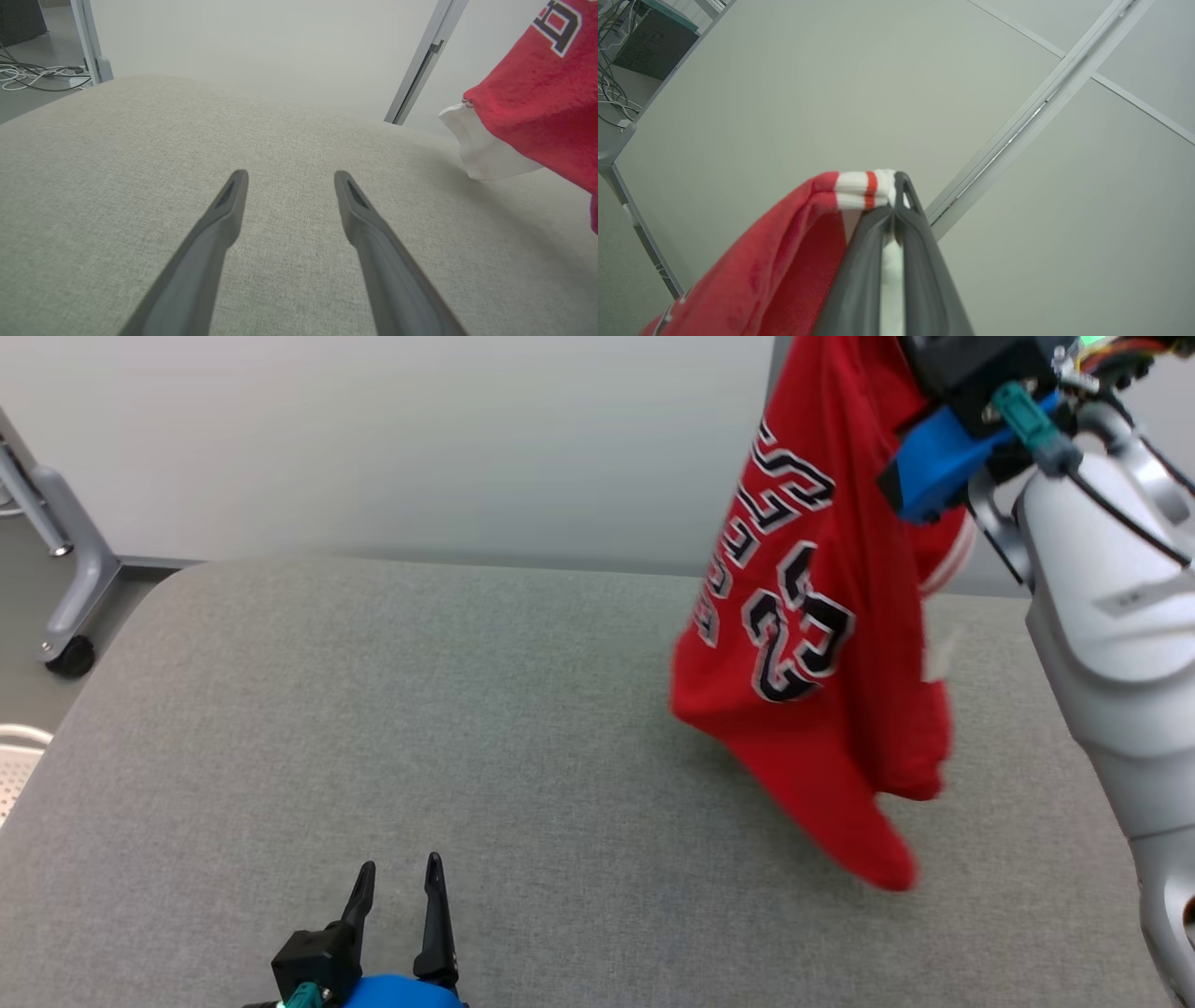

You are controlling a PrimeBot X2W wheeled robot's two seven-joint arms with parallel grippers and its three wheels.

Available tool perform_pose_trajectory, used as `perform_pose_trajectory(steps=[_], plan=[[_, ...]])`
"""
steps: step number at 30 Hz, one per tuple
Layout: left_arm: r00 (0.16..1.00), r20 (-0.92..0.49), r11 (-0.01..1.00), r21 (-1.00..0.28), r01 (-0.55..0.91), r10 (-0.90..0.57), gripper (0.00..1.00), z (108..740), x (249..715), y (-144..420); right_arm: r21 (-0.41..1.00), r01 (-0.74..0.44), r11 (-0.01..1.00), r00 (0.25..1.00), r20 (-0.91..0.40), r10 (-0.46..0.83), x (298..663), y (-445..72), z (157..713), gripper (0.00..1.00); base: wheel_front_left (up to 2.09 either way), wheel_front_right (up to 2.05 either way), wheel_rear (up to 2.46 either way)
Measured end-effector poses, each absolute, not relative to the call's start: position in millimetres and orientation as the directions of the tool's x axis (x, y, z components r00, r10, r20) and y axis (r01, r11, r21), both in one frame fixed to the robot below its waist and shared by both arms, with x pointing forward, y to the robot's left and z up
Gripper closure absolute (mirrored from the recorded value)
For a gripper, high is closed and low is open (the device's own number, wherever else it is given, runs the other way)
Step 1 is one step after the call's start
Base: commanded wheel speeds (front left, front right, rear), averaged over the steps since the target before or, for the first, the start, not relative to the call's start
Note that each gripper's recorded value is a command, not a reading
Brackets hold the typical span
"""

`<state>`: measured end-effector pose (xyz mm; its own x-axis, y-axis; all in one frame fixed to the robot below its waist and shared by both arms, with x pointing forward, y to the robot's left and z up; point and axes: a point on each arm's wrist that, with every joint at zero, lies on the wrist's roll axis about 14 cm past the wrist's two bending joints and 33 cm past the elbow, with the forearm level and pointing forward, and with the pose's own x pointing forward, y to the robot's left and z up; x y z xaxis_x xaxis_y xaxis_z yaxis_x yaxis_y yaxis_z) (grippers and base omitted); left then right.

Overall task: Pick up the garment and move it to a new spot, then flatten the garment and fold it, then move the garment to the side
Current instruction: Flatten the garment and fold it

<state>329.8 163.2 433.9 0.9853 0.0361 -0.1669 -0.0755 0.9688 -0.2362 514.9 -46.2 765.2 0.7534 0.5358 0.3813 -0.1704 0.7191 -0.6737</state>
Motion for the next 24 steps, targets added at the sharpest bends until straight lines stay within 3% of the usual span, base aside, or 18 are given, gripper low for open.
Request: perform_pose_trajectory(steps=[4,8,15,20,21,22,23,24], plan=[[0.982,-0.179,0.967,-0.235,-0.1,0.059,0.0,430.6,327.3,169.3,-0.657,-0.188,0.73,0.757,0.377,0.534,525.1,-34.9,771.0,1.0,0.0,0.0,0.0],[0.982,-0.183,0.968,-0.235,-0.094,0.051,0.0,429.5,331.6,166.1,-0.667,-0.186,0.721,0.815,0.305,0.492,538.2,-59.7,742.1,1.0,0.0,0.0,0.0],[0.982,-0.185,0.973,-0.233,-0.004,-0.04,0.0,428.1,355.0,139.0,-0.673,-0.202,0.712,0.961,0.006,0.278,542.5,-178.0,607.3,1.0,0.0,0.0,0.0],[0.977,-0.169,0.97,-0.225,0.09,-0.13,0.0,430.7,373.0,112.9,-0.637,-0.277,0.719,0.956,-0.261,0.136,497.9,-243.0,494.5,0.98,0.0,0.0,0.0],[0.976,-0.164,0.969,-0.224,0.107,-0.146,0.0,431.6,376.2,108.8,-0.624,-0.287,0.727,0.947,-0.299,0.117,487.3,-250.7,477.7,0.63,0.0,0.0,0.0],[0.974,-0.164,0.967,-0.224,0.119,-0.158,0.0,431.5,378.7,104.9,-0.612,-0.288,0.736,0.941,-0.325,0.098,478.5,-258.2,465.6,0.1,0.0,0.0,0.0],[0.973,-0.162,0.966,-0.223,0.128,-0.166,0.0,431.8,381.3,102.2,-0.597,-0.282,0.751,0.936,-0.342,0.079,471.3,-264.3,456.9,0.0,0.0,0.0,0.0],[0.971,-0.16,0.965,-0.221,0.139,-0.177,0.0,431.9,383.3,99.0,-0.584,-0.274,0.764,0.934,-0.353,0.065,465.0,-269.0,450.2,0.0,0.0,0.0,0.0]])
